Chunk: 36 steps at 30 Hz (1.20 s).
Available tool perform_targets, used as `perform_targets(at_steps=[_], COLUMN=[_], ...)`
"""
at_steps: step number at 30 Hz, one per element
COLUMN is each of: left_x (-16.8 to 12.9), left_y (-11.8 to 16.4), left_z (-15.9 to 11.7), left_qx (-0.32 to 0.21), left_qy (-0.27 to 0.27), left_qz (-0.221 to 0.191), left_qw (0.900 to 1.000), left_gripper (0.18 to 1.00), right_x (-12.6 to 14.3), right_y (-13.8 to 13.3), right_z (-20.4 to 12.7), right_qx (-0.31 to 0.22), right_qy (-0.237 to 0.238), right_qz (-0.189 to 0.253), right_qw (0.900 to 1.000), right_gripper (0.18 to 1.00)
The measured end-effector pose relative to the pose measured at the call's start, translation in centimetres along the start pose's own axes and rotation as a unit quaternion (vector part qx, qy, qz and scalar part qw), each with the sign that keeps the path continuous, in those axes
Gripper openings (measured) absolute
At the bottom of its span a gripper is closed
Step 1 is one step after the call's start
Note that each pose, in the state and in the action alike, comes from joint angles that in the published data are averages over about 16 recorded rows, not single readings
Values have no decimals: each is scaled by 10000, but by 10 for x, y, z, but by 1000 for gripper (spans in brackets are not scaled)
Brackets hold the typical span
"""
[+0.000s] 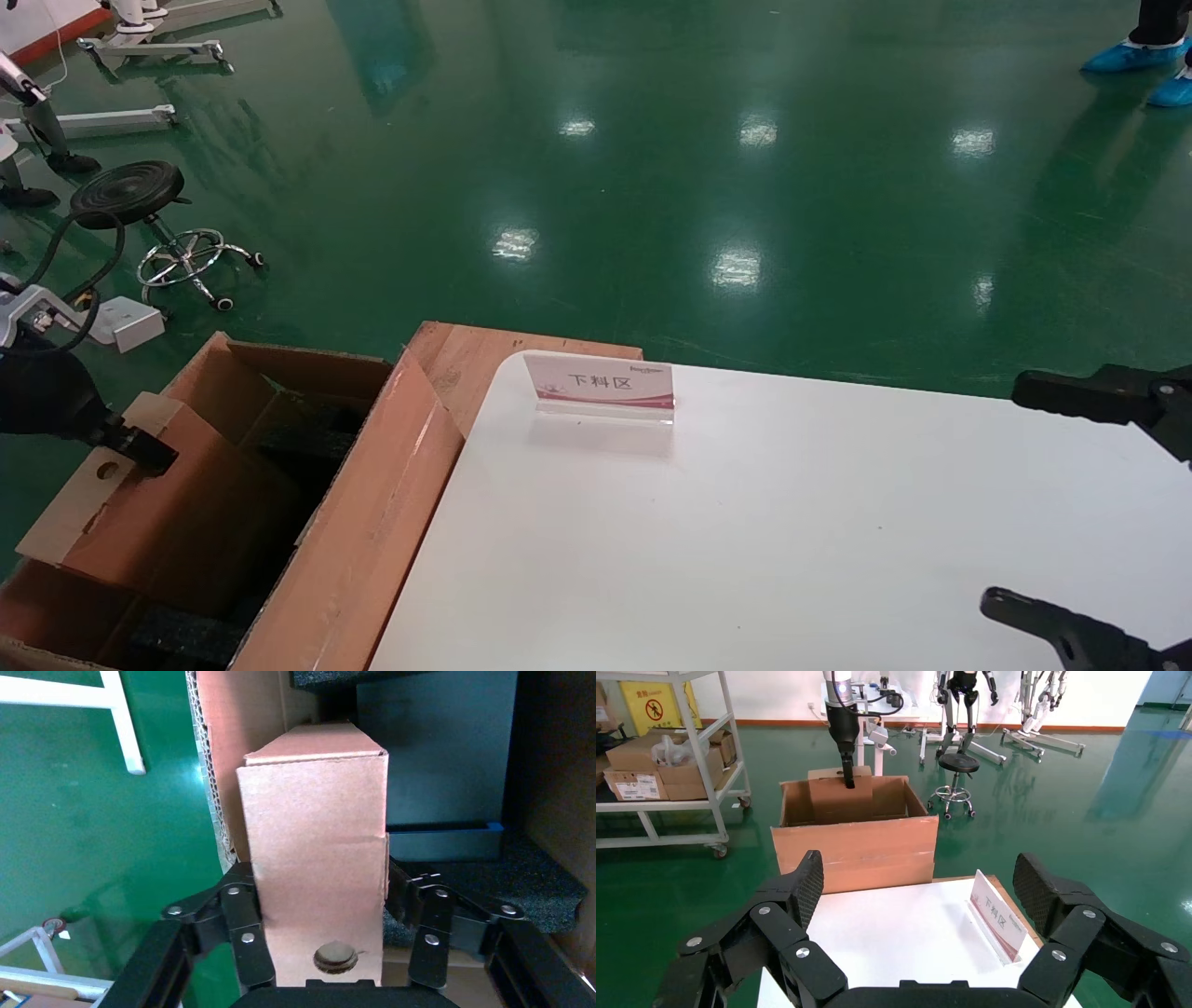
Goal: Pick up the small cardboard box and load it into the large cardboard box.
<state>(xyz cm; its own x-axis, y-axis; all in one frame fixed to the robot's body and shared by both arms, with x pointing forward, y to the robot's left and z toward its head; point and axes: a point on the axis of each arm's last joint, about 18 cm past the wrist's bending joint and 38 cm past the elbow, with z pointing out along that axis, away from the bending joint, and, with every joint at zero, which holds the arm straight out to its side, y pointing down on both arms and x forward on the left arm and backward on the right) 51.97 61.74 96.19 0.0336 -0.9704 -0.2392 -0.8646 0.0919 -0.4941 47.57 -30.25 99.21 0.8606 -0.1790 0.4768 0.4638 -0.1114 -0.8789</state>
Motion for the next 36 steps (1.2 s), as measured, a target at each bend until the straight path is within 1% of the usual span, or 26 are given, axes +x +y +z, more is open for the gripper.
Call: perform_targets(at_steps=[6, 14, 17, 20, 22, 24, 28, 32, 36], left_x=[0, 0, 3, 6, 9, 12, 19, 27, 33], left_y=[0, -1, -4, -10, -16, -22, -41, -62, -81], left_z=[0, -1, -2, -5, -7, -11, -22, -37, -53], left_qx=[1, 10, 30, 82, 145, 236, 534, 963, 1409], left_qy=[-7, -9, 7, 24, 35, 43, 55, 40, -21], left_qz=[9, 24, 88, 203, 309, 442, 794, 1205, 1591], left_qw=[10000, 10000, 10000, 9998, 9994, 9987, 9954, 9880, 9771], left_gripper=[476, 660, 736, 795, 837, 861, 918, 957, 980], right_x=[0, 0, 0, 0, 0, 0, 0, 0, 0], right_y=[0, 0, 0, 0, 0, 0, 0, 0, 0], right_z=[0, 0, 0, 0, 0, 0, 0, 0, 0], right_qx=[0, 0, 0, 0, 0, 0, 1, 1, 1], right_qy=[0, 0, 0, 0, 0, 0, 1, 0, 0], right_qz=[0, 0, 0, 0, 0, 0, 0, 0, 0], right_qw=[10000, 10000, 10000, 10000, 10000, 10000, 10000, 10000, 10000], right_gripper=[1001, 1001, 1001, 1001, 1001, 1001, 1001, 1001, 1001])
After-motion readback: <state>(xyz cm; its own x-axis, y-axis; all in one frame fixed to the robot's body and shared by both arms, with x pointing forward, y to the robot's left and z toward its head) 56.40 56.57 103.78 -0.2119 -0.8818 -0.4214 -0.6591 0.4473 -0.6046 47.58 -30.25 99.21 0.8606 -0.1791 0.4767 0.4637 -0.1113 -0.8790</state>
